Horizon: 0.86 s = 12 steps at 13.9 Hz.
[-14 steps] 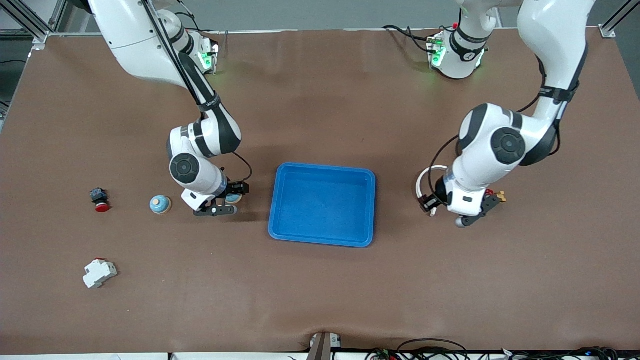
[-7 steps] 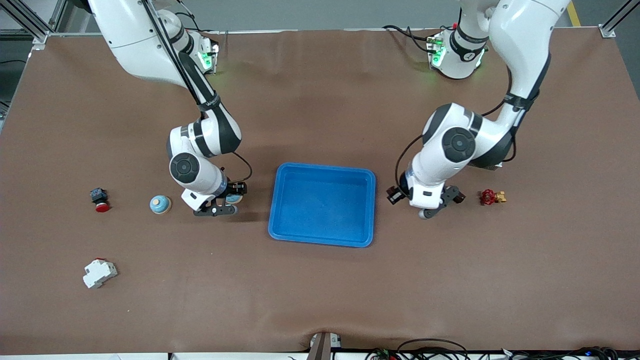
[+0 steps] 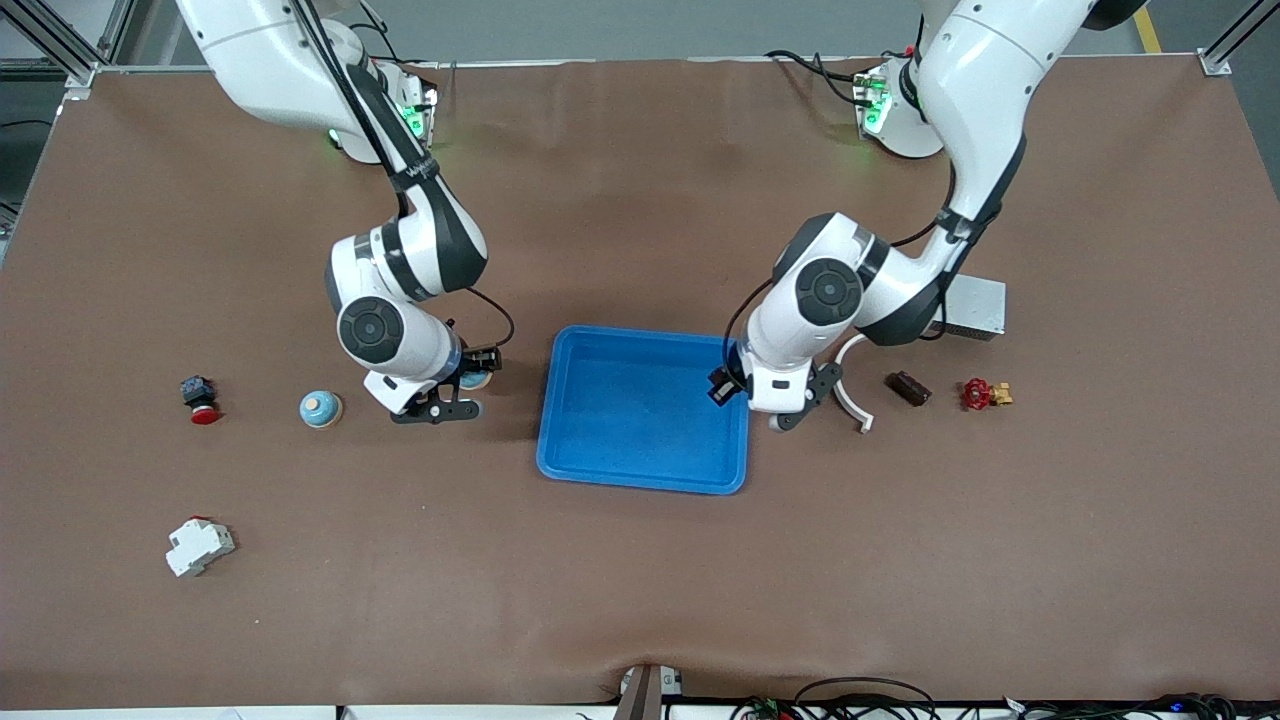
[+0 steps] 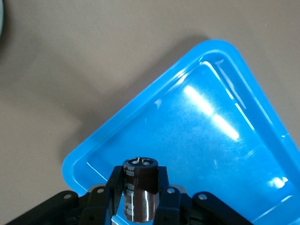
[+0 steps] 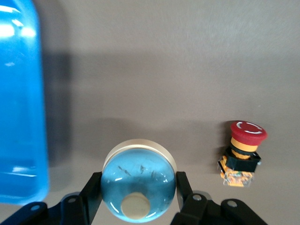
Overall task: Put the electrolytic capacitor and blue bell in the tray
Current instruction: 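Lower the capacitor into the tray and open the left gripper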
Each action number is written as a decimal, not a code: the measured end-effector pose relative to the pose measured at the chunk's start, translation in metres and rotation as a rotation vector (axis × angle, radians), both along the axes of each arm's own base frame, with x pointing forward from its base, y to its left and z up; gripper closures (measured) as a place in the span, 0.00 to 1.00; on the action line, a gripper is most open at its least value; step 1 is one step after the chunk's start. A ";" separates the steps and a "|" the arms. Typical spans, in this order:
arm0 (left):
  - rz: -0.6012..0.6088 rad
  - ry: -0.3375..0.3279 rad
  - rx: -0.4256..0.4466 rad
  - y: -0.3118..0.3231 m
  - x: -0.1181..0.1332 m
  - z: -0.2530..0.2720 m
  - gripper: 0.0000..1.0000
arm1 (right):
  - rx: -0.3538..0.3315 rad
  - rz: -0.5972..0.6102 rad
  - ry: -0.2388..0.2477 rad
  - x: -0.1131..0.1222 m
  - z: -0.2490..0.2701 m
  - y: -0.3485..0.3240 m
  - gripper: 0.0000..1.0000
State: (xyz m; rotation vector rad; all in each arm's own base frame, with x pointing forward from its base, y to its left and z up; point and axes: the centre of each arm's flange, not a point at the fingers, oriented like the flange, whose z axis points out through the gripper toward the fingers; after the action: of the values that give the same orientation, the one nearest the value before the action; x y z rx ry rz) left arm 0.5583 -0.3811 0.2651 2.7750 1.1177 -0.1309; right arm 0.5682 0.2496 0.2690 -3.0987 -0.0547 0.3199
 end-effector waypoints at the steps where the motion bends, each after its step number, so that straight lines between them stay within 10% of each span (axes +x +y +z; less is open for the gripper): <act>1: 0.001 -0.003 0.026 -0.004 -0.003 -0.009 0.66 | 0.003 -0.022 -0.013 0.004 0.011 0.007 0.32; 8: 0.009 0.018 0.095 -0.022 -0.017 -0.055 0.66 | -0.003 -0.159 -0.081 -0.025 0.040 0.127 0.32; 12: 0.021 -0.016 0.073 -0.025 -0.003 -0.039 0.31 | -0.002 -0.168 -0.093 -0.020 0.018 0.149 0.32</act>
State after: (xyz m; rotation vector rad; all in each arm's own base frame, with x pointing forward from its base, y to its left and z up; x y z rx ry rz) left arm 0.5557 -0.4061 0.2266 2.8212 1.1698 -0.0668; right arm 0.5480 0.3990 0.2873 -3.0910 0.2030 0.1699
